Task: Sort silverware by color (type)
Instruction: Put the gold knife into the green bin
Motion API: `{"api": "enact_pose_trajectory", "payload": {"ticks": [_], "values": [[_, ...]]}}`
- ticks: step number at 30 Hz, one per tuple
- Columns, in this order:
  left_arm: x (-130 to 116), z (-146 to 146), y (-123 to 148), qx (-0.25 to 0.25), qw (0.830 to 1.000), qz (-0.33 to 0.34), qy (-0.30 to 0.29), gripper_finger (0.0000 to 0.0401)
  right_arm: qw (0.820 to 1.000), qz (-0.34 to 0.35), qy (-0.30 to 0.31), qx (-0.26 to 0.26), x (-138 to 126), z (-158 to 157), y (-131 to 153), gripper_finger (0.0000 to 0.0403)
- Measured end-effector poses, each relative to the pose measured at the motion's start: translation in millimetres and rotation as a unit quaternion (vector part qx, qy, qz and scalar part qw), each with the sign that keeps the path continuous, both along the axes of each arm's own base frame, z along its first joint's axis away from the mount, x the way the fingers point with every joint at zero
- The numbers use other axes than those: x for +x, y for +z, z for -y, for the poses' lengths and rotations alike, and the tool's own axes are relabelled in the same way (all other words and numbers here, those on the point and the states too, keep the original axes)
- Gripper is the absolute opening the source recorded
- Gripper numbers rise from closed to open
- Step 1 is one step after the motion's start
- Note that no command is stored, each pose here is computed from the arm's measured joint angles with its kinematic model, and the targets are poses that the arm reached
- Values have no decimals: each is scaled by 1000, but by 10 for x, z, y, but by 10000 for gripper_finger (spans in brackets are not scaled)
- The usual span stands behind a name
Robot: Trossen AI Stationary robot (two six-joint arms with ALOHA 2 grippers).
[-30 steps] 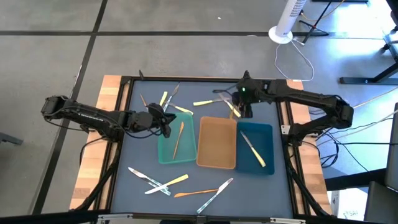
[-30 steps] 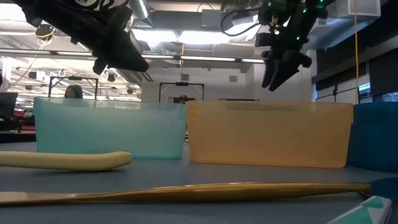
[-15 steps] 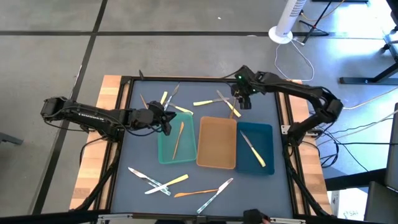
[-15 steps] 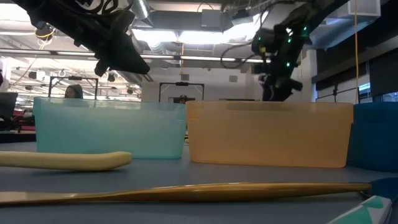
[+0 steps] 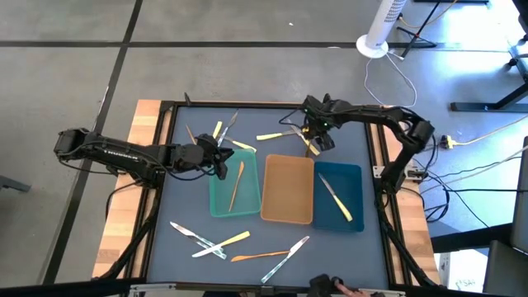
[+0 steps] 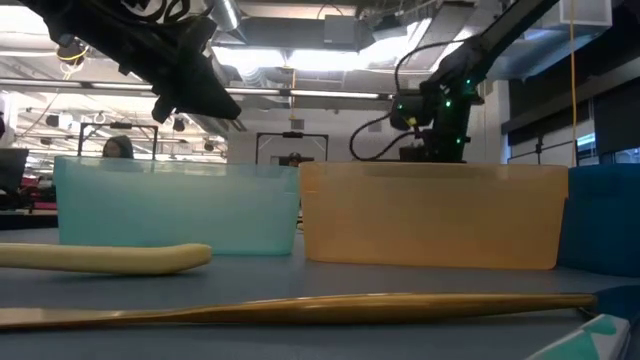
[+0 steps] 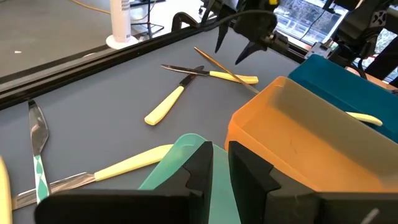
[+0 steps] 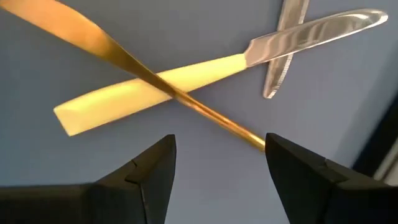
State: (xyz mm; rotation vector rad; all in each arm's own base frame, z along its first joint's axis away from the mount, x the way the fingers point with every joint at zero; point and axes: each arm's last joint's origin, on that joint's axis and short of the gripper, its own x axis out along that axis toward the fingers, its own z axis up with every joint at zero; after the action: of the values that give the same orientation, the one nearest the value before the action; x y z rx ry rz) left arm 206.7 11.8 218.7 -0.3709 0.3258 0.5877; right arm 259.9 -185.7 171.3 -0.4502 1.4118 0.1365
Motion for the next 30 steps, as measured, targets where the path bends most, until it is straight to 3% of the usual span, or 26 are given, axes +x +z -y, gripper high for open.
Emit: {"api": "enact_pose_trajectory", "payload": {"ticks": [10,30], "values": [[0,0,-2,0,1000,0,0,46,999,5,36,-20,61,45,-68,234],[-2,-1,-6,1,1000,-3,2,46,999,-22,37,-2,90,65,-267,234]]}}
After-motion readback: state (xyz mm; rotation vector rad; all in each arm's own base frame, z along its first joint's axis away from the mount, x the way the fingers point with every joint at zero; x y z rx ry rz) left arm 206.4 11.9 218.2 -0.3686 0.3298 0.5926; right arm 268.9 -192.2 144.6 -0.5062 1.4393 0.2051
